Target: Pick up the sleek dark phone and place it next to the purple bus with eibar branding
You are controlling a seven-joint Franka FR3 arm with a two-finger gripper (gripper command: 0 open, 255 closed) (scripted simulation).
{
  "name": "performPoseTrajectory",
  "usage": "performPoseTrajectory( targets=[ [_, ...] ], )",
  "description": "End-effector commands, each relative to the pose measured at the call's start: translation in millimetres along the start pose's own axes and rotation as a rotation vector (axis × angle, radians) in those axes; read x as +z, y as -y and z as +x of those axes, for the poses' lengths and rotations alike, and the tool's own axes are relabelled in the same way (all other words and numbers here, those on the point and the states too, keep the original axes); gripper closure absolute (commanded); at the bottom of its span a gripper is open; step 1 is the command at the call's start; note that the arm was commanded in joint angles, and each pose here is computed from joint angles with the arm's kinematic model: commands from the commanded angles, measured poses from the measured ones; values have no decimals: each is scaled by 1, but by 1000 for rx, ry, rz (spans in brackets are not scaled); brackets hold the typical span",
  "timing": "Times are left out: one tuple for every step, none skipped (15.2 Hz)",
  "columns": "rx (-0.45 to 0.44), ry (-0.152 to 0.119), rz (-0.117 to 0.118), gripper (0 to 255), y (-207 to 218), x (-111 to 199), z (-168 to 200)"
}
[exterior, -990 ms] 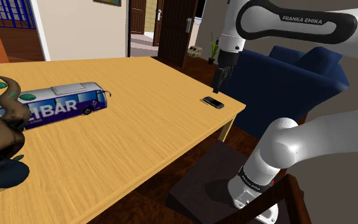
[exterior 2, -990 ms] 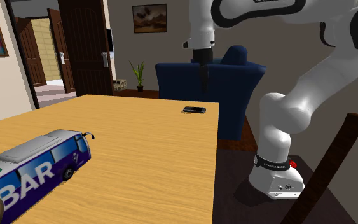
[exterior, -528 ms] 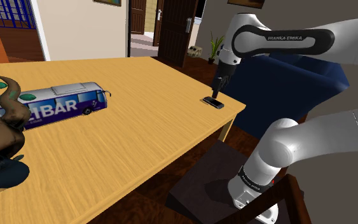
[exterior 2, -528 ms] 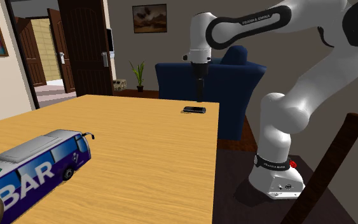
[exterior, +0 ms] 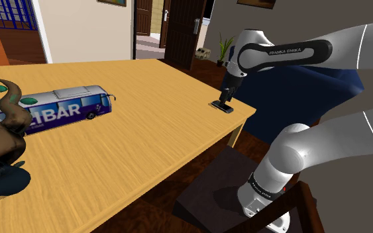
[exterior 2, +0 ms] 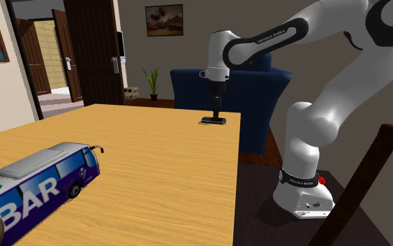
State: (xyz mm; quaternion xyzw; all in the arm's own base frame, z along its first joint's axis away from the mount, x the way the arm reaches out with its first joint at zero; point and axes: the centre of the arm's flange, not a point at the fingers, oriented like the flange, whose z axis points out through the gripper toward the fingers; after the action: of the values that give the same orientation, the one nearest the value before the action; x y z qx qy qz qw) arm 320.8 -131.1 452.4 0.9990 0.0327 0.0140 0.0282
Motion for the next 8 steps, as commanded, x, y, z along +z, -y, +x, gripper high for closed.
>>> performPoseTrajectory(
  targets=[
    [0,-1,0,0,-1,11,-1],
    [0,-1,0,0,-1,19,-1],
    [0,-1,0,0,-1,19,-1],
    [0,-1,0,0,-1,19,-1],
    [0,-1,0,0,-1,19,-1],
    [0,-1,0,0,-1,19,-1],
    [0,-1,0,0,-1,19,-1],
    [0,-1,0,0,-1,19,-1]
  ],
)
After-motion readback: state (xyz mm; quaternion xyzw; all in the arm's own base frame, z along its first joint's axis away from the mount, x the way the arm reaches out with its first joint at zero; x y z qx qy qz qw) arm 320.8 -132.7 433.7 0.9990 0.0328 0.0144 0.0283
